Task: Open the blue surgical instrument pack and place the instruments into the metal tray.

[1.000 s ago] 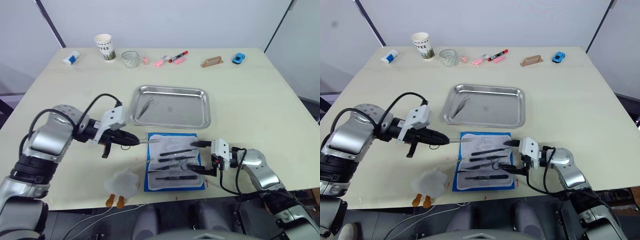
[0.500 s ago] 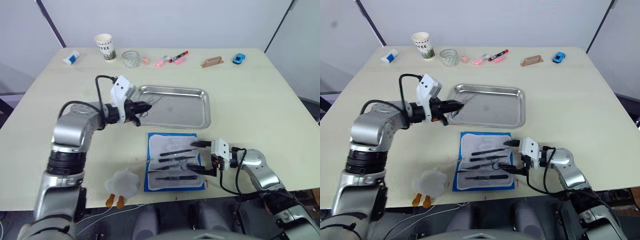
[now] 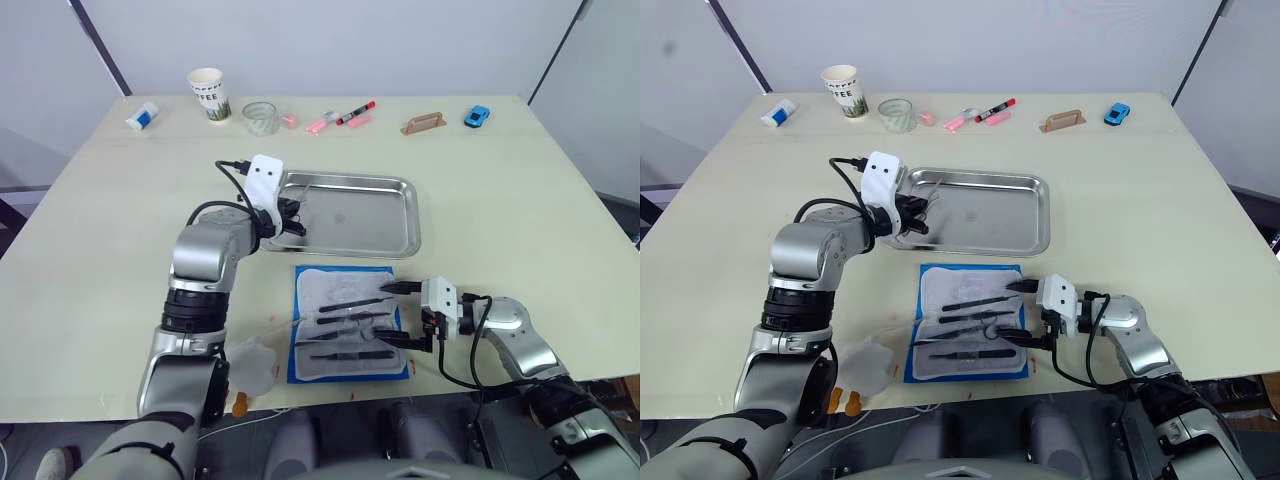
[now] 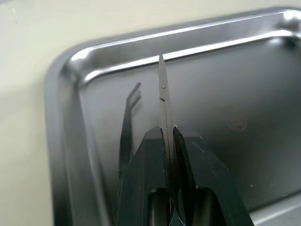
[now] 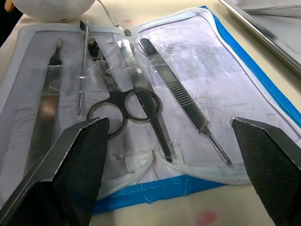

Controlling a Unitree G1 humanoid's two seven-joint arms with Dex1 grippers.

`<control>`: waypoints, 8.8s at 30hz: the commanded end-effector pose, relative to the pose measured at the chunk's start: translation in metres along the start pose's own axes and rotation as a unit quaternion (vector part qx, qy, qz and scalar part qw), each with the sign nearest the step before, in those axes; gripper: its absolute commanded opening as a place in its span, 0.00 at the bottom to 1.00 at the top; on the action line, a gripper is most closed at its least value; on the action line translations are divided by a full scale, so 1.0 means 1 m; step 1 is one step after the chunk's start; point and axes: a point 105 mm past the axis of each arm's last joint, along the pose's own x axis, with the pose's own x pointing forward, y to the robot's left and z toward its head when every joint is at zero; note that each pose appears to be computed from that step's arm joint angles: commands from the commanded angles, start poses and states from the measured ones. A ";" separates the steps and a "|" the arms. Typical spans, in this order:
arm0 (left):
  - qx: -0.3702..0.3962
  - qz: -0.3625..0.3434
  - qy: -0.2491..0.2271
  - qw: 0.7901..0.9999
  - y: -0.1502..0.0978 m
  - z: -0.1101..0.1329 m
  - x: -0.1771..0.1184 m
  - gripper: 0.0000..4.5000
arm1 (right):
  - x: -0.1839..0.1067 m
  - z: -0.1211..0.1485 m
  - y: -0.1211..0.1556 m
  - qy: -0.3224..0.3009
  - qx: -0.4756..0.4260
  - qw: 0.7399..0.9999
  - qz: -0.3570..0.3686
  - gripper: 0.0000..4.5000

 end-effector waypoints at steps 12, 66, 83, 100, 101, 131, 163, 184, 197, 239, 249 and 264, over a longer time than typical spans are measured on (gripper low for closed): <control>-0.003 0.001 0.005 1.000 -0.011 0.001 0.016 0.01 | -0.002 -0.059 0.022 0.105 0.070 0.992 0.001 1.00; 0.263 -0.487 -0.075 0.830 -0.068 -0.056 -0.074 0.87 | -0.001 -0.059 0.017 0.103 0.070 0.992 -0.006 1.00; 0.250 -0.495 -0.051 0.831 -0.071 -0.090 -0.073 0.71 | 0.000 -0.058 0.017 0.102 0.068 0.992 -0.007 1.00; 0.185 -0.487 -0.063 0.851 -0.067 -0.082 -0.071 0.59 | 0.001 -0.057 0.016 0.102 0.067 0.992 -0.005 1.00; 0.186 -0.488 -0.062 0.850 -0.067 -0.082 -0.072 0.59 | 0.001 -0.057 0.016 0.102 0.067 0.992 -0.005 1.00; 0.195 -0.484 -0.069 0.850 -0.066 -0.081 -0.073 0.03 | 0.000 -0.058 0.018 0.103 0.068 0.992 -0.005 1.00; 0.210 -0.490 -0.071 0.843 -0.071 -0.093 -0.078 0.20 | 0.001 -0.059 0.018 0.101 0.069 0.992 -0.008 1.00; 0.229 -0.468 -0.079 0.850 -0.068 -0.097 -0.075 0.20 | 0.001 -0.059 0.019 0.101 0.069 0.992 -0.009 1.00; 0.229 -0.456 -0.092 0.855 -0.066 -0.091 -0.072 0.79 | 0.001 -0.059 0.018 0.101 0.069 0.992 -0.010 1.00; 0.301 -0.457 -0.068 0.834 -0.066 -0.100 -0.065 0.79 | 0.004 -0.058 0.017 0.097 0.068 0.993 -0.012 1.00; 0.306 -0.450 -0.065 0.837 -0.068 -0.099 -0.061 0.79 | 0.005 -0.058 0.018 0.096 0.069 0.993 -0.014 1.00; 0.293 -0.469 -0.041 0.832 -0.068 -0.108 -0.067 0.15 | 0.005 -0.058 0.017 0.097 0.067 0.993 -0.013 1.00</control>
